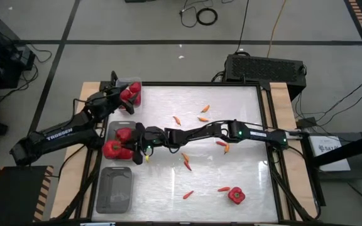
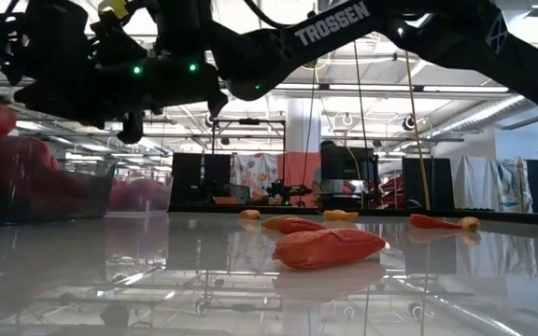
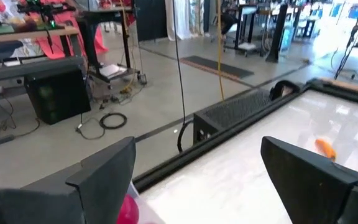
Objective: Sort produce into baskets
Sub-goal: Put the bell pepper into the top gray bin
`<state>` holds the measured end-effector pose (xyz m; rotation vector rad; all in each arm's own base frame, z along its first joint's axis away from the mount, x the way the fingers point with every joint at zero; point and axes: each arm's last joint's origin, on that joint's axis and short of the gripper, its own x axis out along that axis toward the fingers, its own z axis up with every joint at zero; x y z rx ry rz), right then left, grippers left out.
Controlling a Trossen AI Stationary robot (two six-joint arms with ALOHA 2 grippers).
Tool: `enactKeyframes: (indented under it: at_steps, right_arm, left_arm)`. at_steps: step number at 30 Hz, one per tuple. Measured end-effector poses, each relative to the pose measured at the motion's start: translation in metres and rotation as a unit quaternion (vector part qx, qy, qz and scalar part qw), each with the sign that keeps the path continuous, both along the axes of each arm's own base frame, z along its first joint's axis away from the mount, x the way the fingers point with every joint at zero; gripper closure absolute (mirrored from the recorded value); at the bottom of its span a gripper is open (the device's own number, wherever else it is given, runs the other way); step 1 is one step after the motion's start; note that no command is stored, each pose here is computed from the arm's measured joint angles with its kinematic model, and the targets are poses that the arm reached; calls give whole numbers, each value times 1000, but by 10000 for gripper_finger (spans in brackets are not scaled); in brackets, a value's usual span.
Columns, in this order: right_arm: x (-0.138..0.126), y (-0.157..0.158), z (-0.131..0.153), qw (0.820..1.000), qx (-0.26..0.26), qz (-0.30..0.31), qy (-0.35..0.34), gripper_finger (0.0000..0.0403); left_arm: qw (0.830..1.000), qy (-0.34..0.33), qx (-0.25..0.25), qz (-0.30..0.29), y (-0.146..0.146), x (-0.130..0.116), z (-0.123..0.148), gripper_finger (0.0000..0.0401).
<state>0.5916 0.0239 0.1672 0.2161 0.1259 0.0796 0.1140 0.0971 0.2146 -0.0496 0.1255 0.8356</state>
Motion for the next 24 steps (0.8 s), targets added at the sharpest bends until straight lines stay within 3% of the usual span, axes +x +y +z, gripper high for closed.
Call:
enactKeyframes:
  at_steps: [6,11,14,18,24]
  right_arm:
    - [-5,-7,19,999,-23,-3,29,324]
    - [-28,-22,63,991,-62,-4,122,311]
    - [-55,-31,107,981,-77,-5,176,310]
    - [-103,-34,161,966,-75,-2,247,312]
    - [-178,-29,205,919,-33,-9,392,312]
  left_arm:
    - [999,34,-30,0,0,0,10,49]
    - [998,46,-40,-2,-1,-1,8,49]
    - [998,23,-51,-27,-2,1,9,49]
    - [990,-50,-54,-119,-6,7,20,49]
    - [979,-68,-53,-184,-17,16,24,49]
